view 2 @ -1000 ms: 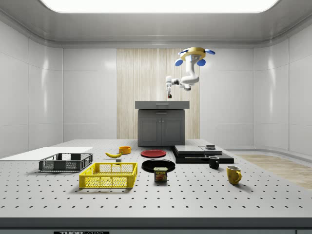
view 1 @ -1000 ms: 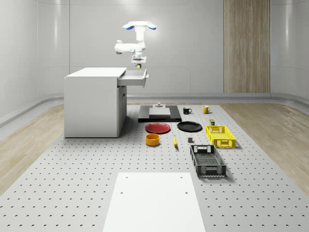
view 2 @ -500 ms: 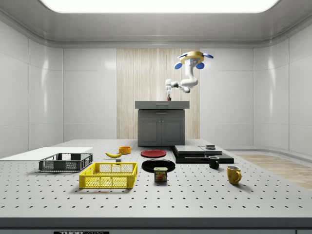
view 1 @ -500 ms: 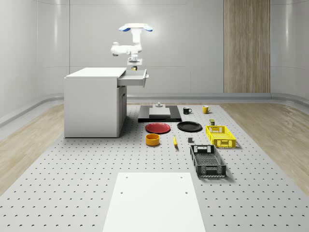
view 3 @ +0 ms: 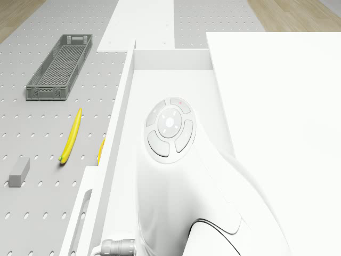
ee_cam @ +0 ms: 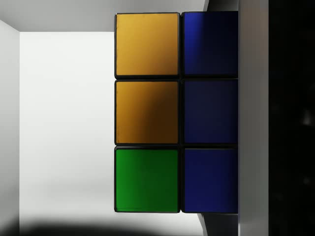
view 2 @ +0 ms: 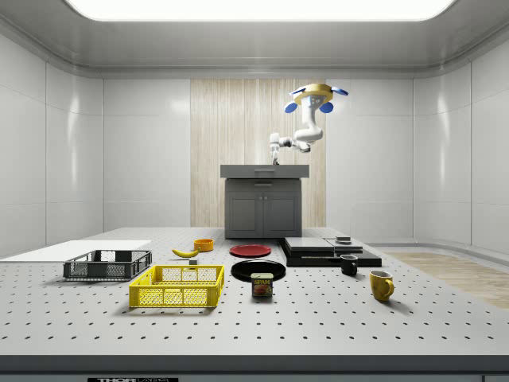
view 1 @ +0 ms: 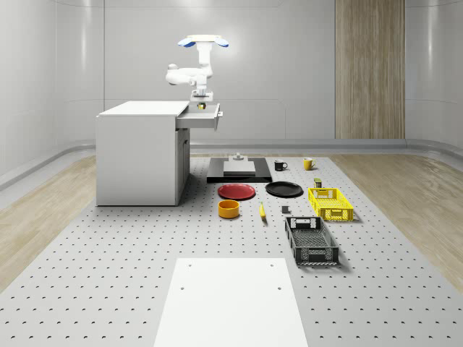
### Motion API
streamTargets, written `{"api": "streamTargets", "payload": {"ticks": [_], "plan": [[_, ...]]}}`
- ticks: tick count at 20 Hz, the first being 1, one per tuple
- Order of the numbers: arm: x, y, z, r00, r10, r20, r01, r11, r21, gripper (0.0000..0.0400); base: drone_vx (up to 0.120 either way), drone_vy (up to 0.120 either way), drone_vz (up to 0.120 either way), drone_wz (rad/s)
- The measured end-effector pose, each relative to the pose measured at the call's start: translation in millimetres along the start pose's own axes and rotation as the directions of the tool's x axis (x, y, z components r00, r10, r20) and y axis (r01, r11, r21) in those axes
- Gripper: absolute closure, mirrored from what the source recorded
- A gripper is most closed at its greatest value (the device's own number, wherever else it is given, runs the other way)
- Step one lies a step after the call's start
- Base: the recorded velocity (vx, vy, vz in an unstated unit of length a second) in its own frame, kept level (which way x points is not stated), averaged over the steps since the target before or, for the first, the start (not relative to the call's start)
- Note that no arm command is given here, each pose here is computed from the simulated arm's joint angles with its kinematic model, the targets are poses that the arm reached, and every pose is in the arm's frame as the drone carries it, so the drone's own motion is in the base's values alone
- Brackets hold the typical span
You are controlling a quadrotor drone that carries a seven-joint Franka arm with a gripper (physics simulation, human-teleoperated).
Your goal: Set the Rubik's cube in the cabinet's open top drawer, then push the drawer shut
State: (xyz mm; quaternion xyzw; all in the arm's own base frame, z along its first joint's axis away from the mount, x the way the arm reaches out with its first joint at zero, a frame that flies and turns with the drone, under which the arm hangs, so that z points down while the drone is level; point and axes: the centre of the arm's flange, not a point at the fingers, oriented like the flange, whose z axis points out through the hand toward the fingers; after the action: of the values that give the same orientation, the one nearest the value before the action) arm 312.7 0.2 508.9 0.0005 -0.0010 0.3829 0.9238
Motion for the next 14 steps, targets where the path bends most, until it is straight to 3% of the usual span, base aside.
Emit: {"api": "streamTargets", "payload": {"ticks": [13, 14], "plan": [[0.2, 0.0, 56, 1.000, 0.000, 0.000, 0.000, 1.000, 0.000, 0.0075, 0.000, 0.000, 0.000, 0.000], [0.2, 0.0, 60, 1.000, 0.000, 0.000, 0.000, 1.000, 0.000, 0.0059, 0.000, 0.000, 0.000, 0.000]]}}
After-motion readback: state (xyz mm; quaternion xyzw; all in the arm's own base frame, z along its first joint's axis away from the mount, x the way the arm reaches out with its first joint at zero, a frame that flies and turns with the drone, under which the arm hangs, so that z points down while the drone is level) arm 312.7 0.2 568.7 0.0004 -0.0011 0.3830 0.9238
